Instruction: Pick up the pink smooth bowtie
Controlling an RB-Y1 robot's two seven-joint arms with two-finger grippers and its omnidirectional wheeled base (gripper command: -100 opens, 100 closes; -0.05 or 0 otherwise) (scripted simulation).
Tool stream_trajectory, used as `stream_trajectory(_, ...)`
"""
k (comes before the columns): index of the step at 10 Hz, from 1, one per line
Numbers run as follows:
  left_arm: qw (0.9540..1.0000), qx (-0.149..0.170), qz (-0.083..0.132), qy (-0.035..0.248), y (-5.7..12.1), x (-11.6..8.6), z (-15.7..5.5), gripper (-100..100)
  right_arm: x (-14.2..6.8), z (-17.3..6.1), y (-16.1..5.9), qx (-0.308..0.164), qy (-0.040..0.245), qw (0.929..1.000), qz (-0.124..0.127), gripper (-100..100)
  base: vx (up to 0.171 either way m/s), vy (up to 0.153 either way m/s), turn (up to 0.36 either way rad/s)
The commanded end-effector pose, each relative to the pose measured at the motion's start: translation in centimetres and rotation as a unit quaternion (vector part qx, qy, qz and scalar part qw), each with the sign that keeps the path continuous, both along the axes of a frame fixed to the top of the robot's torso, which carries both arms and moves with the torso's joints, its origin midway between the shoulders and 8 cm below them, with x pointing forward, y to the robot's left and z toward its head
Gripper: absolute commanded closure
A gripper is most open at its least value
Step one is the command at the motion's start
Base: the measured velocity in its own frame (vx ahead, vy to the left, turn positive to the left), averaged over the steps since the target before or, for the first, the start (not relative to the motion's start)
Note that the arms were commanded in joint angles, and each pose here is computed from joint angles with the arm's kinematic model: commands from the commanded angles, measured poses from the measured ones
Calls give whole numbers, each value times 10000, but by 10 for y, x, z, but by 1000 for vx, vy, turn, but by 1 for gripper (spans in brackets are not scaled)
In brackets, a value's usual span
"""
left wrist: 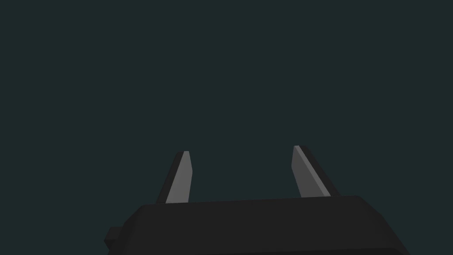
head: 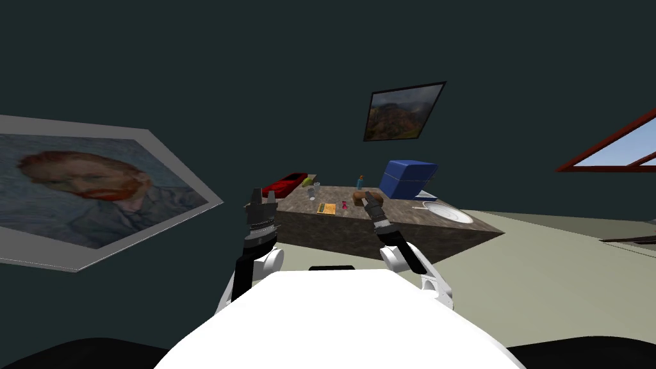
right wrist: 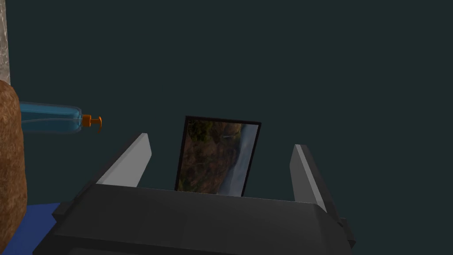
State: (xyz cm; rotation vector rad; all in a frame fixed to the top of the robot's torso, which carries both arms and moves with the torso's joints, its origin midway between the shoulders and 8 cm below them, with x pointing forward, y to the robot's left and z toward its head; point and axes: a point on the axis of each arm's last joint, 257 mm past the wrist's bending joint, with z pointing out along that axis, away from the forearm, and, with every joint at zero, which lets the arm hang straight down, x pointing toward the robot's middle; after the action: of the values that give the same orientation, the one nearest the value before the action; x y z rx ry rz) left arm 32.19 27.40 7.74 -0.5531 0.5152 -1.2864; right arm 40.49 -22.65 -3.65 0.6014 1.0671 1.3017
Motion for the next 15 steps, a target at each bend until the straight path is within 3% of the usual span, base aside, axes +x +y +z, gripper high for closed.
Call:
stream_trajectory(1,10000,0,0,0,0,0,0,0,7,-13,9,-238,248,9993,117,-100,-37,37,63)
stream_trajectory(4,10000,0,0,0,0,0,0,0,14,-29,15,-504,538,9971,209,-100,-33,28,50)
stream_trajectory(5,10000,0,0,0,0,0,0,0,19,-42,20,-700,756,9942,292,-100,-39,45,86)
stream_trajectory(8,10000,0,0,0,0,0,0,0,24,-60,23,-1017,1048,9886,379,-100,-28,35,52)
stream_trajectory(9,10000,0,0,0,0,0,0,0,28,-75,27,-1232,1270,9832,451,-100,-24,41,91)
stream_trajectory(12,10000,0,0,0,0,0,0,0,31,-96,26,-1585,1589,9731,511,-100,-23,37,58)
stream_trajectory(15,10000,0,0,0,0,0,0,0,35,-128,23,-2075,2069,9542,610,-100,-12,37,75)
